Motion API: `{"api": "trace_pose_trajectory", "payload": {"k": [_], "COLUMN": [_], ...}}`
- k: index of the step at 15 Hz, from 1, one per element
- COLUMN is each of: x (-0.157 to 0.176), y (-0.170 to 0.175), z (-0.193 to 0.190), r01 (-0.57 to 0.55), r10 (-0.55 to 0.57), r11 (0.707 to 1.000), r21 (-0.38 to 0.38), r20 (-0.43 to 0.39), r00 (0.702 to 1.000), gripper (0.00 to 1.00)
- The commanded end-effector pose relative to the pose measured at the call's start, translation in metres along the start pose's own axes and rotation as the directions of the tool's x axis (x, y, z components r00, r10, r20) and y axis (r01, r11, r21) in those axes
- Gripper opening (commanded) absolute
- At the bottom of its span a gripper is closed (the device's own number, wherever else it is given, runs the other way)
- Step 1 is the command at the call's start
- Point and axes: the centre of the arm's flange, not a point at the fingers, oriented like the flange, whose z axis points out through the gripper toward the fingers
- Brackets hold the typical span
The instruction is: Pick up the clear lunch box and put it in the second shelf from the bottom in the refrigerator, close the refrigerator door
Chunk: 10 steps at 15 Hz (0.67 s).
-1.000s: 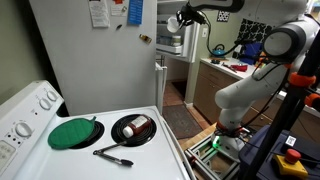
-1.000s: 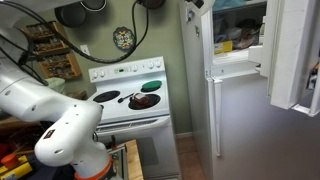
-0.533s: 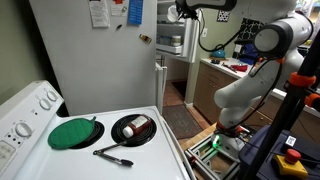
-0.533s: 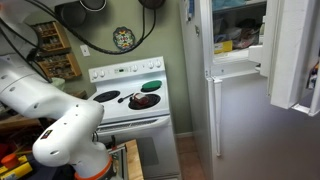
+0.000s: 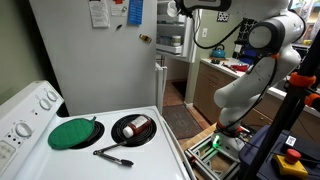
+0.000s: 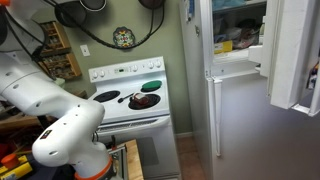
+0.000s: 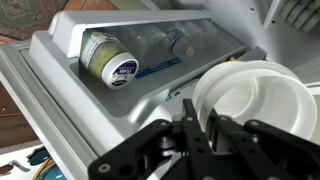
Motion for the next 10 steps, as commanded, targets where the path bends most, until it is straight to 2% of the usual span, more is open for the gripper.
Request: {"api": "trace_pose_trajectory", "payload": {"k": [1,6,10], "x": [0.004,0.012,0.03], "y": [-0.003,0.005,0.005], "z": [0.005,0.02,0.023], "r01": [-0.071,-0.254,-0.368], "r10": [0.072,0.255,0.371], "r11": [0.997,0.967,0.923], "r21": [0.028,0.026,0.114], "r20": [-0.019,-0.022,-0.011], "r00": [0.997,0.967,0.929], "gripper": [0.03,0.03,0.03]}}
